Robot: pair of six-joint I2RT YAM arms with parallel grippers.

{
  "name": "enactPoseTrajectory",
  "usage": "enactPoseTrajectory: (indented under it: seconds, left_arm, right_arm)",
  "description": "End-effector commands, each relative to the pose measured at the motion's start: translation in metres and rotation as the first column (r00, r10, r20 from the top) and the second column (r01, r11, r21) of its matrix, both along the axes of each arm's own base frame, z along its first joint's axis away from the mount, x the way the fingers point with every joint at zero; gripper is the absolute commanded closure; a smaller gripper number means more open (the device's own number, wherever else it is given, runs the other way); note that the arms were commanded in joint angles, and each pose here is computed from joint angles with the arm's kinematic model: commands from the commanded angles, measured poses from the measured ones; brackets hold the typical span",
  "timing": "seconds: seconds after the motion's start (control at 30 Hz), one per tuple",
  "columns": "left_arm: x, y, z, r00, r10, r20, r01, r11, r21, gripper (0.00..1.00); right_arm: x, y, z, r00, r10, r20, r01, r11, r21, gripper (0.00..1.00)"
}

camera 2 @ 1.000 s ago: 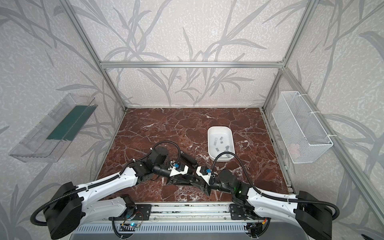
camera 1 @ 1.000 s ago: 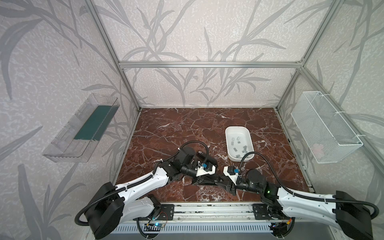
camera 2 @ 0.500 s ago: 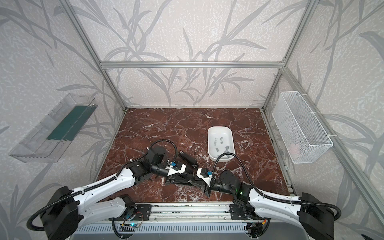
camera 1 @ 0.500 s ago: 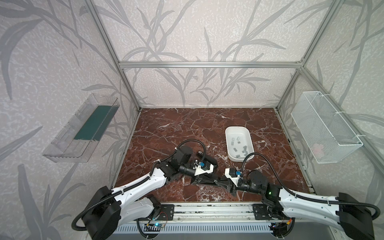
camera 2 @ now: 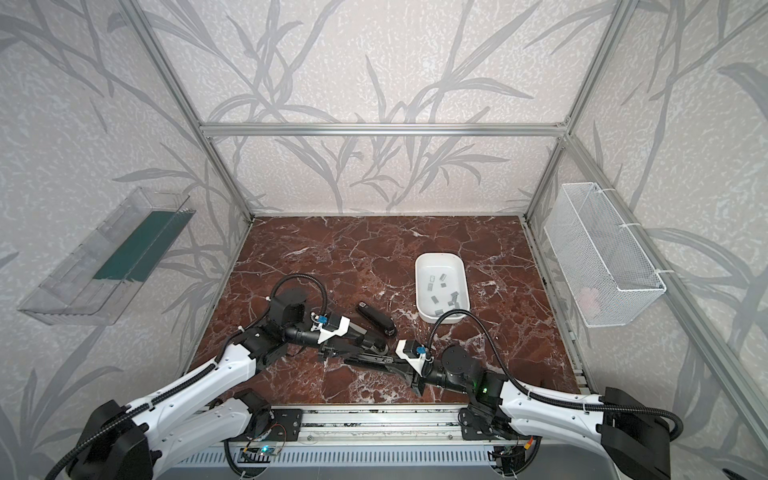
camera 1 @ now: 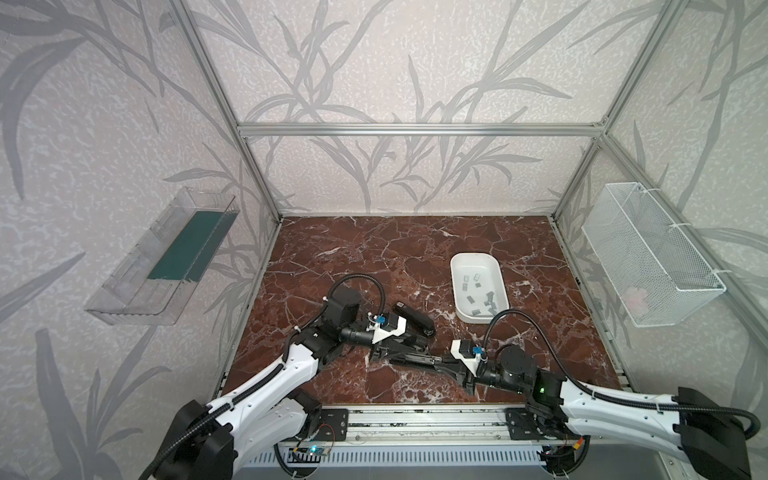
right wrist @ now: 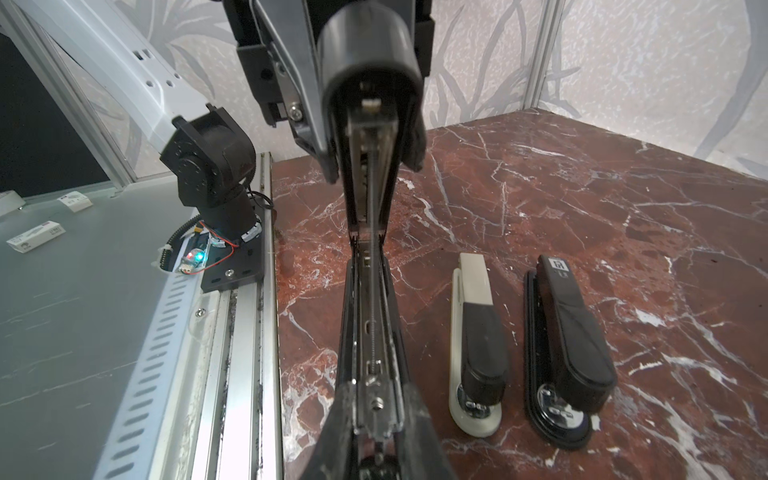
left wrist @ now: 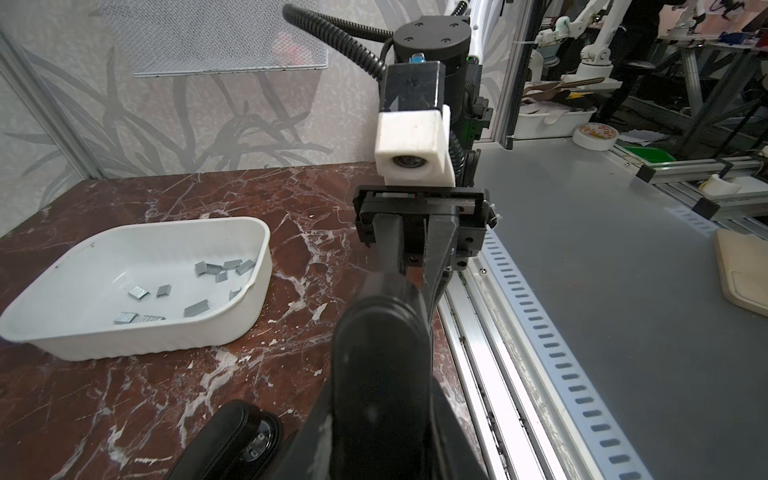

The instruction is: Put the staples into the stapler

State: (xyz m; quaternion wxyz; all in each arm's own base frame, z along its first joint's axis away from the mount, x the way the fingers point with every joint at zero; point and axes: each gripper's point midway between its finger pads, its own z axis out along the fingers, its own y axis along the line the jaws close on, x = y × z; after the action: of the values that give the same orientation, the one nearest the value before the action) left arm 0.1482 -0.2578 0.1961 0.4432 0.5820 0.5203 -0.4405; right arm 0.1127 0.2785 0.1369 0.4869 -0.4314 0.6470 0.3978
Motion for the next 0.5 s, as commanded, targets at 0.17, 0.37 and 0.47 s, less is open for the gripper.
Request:
enactPoseTrajectory:
  seconds: [0.17,0.37,0.47]
  left_arm:
    - [0.057,0.018,0.021,0.930,0.308,0.202,-0.298,0.951,-0.077,1.00]
    - [0.065,0.028,0.015,0.892,0.384,0.238,-0.375,0.923,-0.086,1.00]
    - [0.070,0.036,0.010,0.896,0.384,0.223,-0.377,0.923,-0.077,1.00]
  right_arm:
    - [-0.018,-0.004,-0.014,0.999,0.023,-0.038,-0.023,0.999,-0.023,1.00]
    - [-0.036,0.008,-0.010,0.997,0.079,-0.010,-0.079,0.997,-0.023,1.00]
    - [-0.038,0.010,-0.015,0.997,0.081,-0.011,-0.081,0.996,-0.034,1.00]
